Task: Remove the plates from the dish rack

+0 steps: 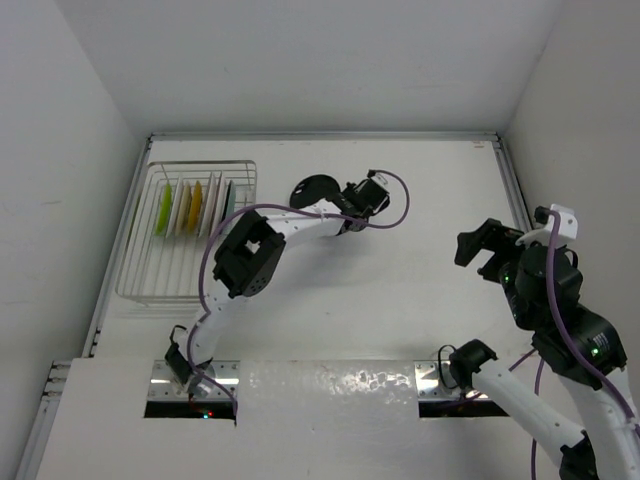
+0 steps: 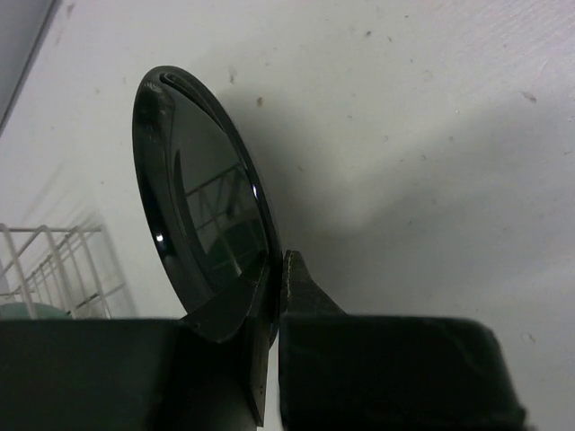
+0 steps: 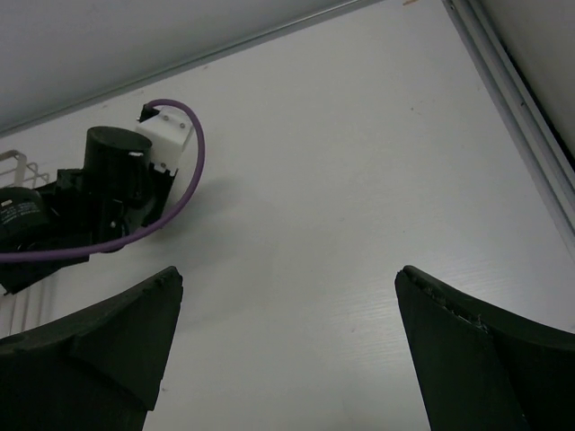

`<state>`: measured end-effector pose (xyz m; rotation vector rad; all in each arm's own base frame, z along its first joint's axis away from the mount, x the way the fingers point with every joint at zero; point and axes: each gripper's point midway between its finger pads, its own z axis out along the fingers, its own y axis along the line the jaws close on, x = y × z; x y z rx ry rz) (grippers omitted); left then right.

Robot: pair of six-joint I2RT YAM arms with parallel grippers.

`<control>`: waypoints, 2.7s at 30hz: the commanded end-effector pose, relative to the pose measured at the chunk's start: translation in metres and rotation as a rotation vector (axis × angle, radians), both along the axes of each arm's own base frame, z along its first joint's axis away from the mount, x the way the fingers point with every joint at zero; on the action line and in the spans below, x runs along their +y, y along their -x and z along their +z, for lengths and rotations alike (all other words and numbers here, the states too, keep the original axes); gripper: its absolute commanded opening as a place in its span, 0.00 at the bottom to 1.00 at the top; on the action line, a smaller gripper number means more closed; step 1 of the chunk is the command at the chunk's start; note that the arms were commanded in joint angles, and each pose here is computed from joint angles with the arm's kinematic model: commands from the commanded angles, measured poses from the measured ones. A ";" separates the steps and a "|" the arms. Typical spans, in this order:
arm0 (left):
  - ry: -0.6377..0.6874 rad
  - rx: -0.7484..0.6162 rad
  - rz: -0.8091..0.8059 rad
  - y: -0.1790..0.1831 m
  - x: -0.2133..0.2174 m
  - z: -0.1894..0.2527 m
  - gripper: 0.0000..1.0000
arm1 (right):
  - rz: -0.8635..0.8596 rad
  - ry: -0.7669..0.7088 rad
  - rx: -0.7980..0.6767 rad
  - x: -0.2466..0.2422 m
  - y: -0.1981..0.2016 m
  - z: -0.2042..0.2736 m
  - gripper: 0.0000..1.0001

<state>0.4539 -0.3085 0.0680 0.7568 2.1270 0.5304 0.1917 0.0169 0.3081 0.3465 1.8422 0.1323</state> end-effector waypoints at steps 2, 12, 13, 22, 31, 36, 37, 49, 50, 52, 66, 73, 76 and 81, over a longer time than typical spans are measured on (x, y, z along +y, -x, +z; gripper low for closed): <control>0.087 -0.047 0.015 -0.014 -0.019 0.017 0.00 | 0.036 0.041 0.028 0.002 0.001 -0.011 0.99; 0.159 -0.001 0.010 -0.002 -0.023 0.019 0.73 | 0.094 0.044 0.065 0.016 -0.004 -0.027 0.99; 0.160 -0.002 0.017 -0.001 -0.021 0.025 0.78 | 0.096 0.042 0.064 0.016 -0.004 -0.027 0.99; 0.460 -0.128 0.200 0.012 0.037 0.148 0.91 | 0.101 0.039 0.058 0.017 -0.005 -0.027 0.99; 0.713 -0.047 0.377 0.007 0.164 0.202 0.52 | 0.166 0.023 0.069 0.033 -0.011 -0.044 0.99; 0.643 0.040 0.465 0.013 0.205 0.176 0.34 | 0.208 0.003 0.082 0.046 -0.016 -0.056 0.99; 0.622 0.047 0.476 0.015 0.208 0.171 0.32 | 0.212 0.008 0.090 0.047 -0.017 -0.058 0.99; 0.488 0.094 0.528 0.032 0.231 0.147 0.28 | 0.228 0.018 0.116 0.051 -0.021 -0.074 0.99; 0.480 0.106 0.533 0.034 0.232 0.144 0.28 | 0.230 0.018 0.118 0.052 -0.021 -0.075 0.99; 0.461 0.119 0.540 0.037 0.235 0.138 0.29 | 0.237 0.016 0.122 0.054 -0.021 -0.077 0.99; 0.437 0.165 0.582 0.040 0.255 0.108 0.36 | 0.254 0.012 0.140 0.059 -0.024 -0.088 0.99; 0.448 0.219 0.595 0.034 0.257 0.086 0.36 | 0.262 0.006 0.141 0.061 -0.025 -0.090 0.99; 0.447 0.234 0.594 0.034 0.256 0.079 0.36 | 0.264 0.007 0.143 0.062 -0.025 -0.091 0.99; 0.448 0.260 0.596 0.034 0.255 0.070 0.35 | 0.265 0.003 0.139 0.063 -0.026 -0.091 0.99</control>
